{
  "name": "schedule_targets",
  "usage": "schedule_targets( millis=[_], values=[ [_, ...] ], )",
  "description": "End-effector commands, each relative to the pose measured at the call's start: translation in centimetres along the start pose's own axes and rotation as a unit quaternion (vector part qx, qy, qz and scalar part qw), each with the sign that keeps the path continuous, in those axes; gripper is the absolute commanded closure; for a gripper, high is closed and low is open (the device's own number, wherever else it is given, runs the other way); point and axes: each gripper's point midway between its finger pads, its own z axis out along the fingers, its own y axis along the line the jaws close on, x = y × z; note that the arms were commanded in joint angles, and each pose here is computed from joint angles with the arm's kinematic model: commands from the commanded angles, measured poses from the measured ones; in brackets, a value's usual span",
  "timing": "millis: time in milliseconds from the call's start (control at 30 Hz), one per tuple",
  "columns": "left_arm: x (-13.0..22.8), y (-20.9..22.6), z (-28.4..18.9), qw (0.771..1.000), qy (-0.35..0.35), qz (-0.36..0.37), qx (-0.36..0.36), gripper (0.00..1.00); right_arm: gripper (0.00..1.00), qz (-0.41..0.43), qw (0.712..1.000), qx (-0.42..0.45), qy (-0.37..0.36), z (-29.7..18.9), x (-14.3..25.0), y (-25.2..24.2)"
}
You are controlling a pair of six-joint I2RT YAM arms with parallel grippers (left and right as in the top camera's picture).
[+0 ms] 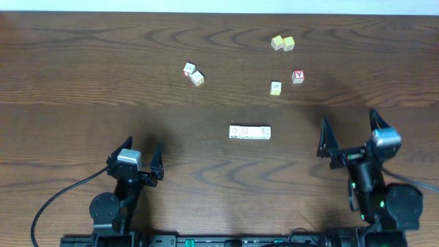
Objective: Lift 4 blocks
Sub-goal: 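Raise both arms and swing grippers toward the row of white blocks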
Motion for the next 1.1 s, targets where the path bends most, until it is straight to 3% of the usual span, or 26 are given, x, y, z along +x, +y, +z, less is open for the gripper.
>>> schedule_targets(
  millis=[0,800,867,1067],
  values=[
    [1.5,-0.2,0.0,1.000,0.024,-0.002,0.006,0.25,0.01,-0.006,1.000,-0.020,0.020,0.7,-1.0,0.8],
    [0.8,-0.3,0.0,1.000,0.011,0.000,0.010,0.25,0.01,0.034,0.989,-0.061,0.127,0.9,3.4,2.1],
    [0.1,-2.0,-0.1,0.998,-0.002,-0.020,0.059,0.25,0.01,0.034,0.989,-0.061,0.127,0.9,3.4,2.1],
    [-3.1,-6.3,-1.4,0.980,-0.067,0.014,0.187,0.25,0.01,0.034,0.990,-0.061,0.126,1.0,3.4,2.1]
  ],
)
